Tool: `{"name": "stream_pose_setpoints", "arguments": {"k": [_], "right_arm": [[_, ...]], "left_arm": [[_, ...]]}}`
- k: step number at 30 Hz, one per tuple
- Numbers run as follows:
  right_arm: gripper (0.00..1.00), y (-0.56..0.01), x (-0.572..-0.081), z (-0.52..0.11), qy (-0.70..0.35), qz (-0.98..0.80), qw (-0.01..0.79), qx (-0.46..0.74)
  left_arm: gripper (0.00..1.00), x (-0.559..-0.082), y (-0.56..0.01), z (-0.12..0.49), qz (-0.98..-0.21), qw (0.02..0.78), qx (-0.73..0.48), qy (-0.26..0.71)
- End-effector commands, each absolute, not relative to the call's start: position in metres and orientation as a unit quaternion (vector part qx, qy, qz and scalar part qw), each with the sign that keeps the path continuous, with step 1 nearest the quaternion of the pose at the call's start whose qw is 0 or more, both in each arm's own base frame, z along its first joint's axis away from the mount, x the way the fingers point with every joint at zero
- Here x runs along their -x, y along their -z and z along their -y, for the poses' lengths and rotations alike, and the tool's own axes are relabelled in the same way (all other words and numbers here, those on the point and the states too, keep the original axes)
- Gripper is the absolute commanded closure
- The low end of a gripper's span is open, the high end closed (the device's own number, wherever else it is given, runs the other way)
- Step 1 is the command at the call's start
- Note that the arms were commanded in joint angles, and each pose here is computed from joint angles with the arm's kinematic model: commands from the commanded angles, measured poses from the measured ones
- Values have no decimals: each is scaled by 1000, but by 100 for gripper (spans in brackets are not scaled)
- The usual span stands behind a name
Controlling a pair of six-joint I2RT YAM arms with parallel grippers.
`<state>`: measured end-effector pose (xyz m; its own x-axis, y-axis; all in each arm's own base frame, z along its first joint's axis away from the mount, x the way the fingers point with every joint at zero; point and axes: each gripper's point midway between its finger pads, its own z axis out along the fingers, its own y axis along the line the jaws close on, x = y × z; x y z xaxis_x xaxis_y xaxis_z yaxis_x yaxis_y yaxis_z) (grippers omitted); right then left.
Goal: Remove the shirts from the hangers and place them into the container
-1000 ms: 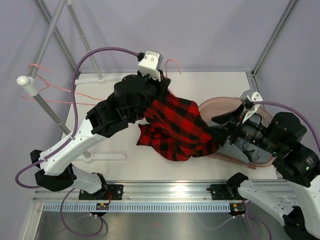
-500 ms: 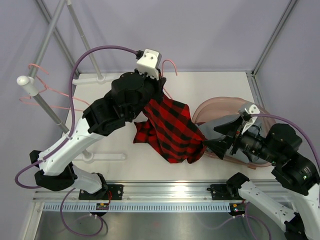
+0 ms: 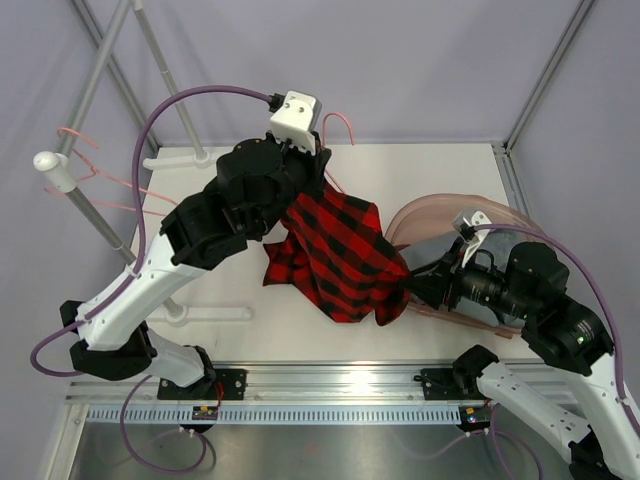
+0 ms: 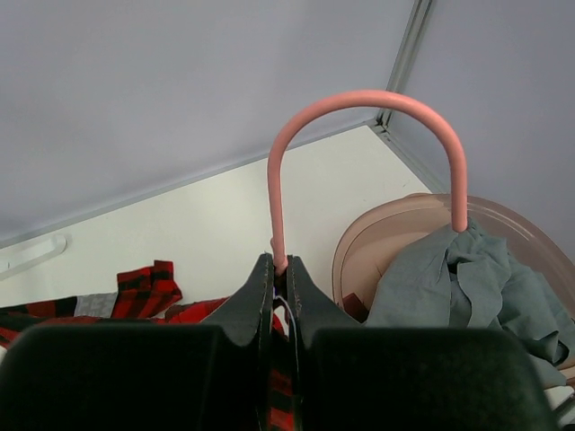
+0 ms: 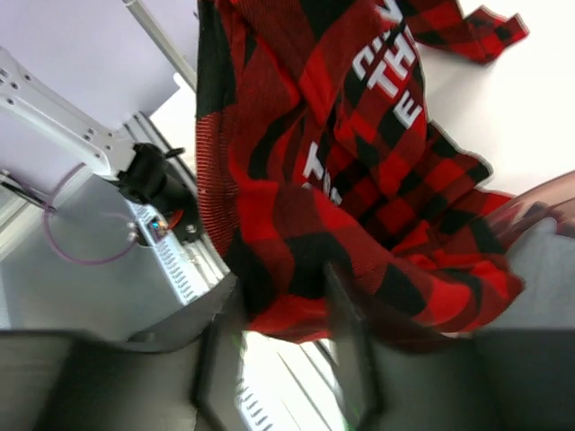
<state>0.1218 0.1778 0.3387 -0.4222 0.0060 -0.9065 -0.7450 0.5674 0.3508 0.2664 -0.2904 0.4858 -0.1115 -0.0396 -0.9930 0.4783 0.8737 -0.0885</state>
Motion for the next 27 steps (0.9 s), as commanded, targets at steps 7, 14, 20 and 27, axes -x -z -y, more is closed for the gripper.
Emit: {"name": "stream_pose_setpoints", "arguments": {"k": [7,14,20,27], "right_arm": [[100,-338,-98,-171,-421,-753,453,225],[100,-341,-48,-157,-473,-767,390,189],[100,-321,-37,-134,-433,-809,367,151],[100,-276,-39,-115,-361,-866,327,114]], "left_arm": [[100,-283,-523,274,-672,709,-114,182],[100,-318,-556,249,-623,763,-83,153],[100,-360,-556,258,-625,766,-75,131],[100,-388,-573,257,-619,773,-58,123]]}}
